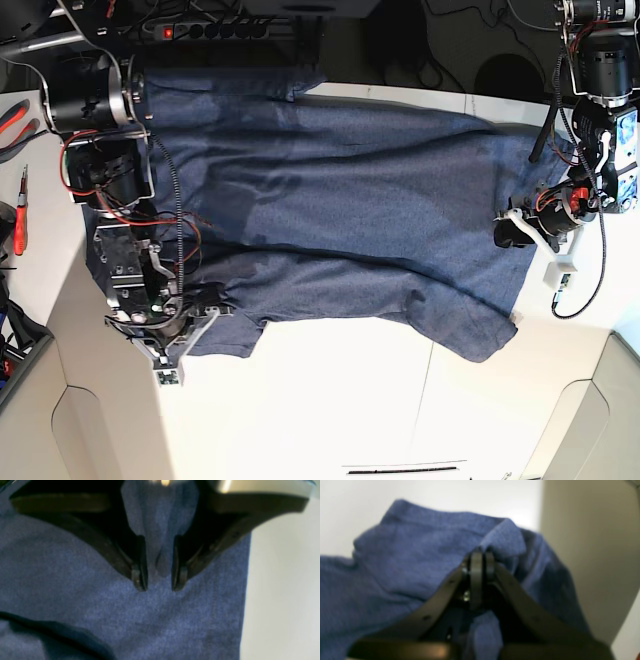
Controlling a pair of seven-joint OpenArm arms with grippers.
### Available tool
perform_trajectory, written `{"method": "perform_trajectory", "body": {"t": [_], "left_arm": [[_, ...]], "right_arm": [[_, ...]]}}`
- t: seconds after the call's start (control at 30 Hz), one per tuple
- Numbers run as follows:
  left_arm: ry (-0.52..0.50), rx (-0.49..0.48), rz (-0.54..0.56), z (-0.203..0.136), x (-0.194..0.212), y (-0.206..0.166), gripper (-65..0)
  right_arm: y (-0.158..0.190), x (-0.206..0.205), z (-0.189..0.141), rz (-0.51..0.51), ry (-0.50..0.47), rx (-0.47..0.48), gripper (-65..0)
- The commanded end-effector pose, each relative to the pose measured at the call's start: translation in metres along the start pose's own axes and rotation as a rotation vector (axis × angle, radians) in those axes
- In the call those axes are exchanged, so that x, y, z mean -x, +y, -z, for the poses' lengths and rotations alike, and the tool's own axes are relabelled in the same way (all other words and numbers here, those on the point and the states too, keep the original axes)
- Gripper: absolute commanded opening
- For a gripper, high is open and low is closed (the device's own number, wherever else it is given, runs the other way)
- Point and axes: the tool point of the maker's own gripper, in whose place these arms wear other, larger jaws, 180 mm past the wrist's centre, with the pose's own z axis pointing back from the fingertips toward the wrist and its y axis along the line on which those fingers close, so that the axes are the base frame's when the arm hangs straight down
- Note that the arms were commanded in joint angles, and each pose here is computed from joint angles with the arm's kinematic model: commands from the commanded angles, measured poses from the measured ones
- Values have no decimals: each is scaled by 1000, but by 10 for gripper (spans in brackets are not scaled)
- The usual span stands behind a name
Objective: Layout the t-shirt on the table in an organized manner, then fold the t-shirt properly
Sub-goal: 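Release the shirt with the right gripper and lift it back over the shirt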
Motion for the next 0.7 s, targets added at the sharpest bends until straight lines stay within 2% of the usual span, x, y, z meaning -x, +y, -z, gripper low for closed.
{"method": "perform_trajectory", "body": {"t": [0.0, 0.2, 0.33, 0.4, 0.47, 0.5, 0.53, 0.67], "left_arm": [[-50, 4, 17, -5, -19, 2, -452], [-51, 4, 18, -5, -20, 2, -452], [-50, 4, 18, -5, -20, 2, -452], [-51, 4, 18, -5, -20, 2, -452], [-50, 4, 18, -5, -19, 2, -452], [-49, 3, 18, -5, -19, 2, -452], [-48, 4, 18, -5, -19, 2, -452], [-42, 3, 18, -5, -18, 2, -452]], "right_arm": [[-11, -39, -5, -11, -106, 34, -650], [-23, -111, -19, -27, -334, 79, -650], [-42, -178, -44, -12, -542, 139, -650], [-49, -204, -55, -13, -600, 148, -650], [-51, -222, -63, -15, -629, 146, -437], [-50, -228, -65, -19, -634, 138, -357], [-49, -231, -66, -24, -635, 130, -311], [-47, -230, -65, -28, -624, 121, -305]]}}
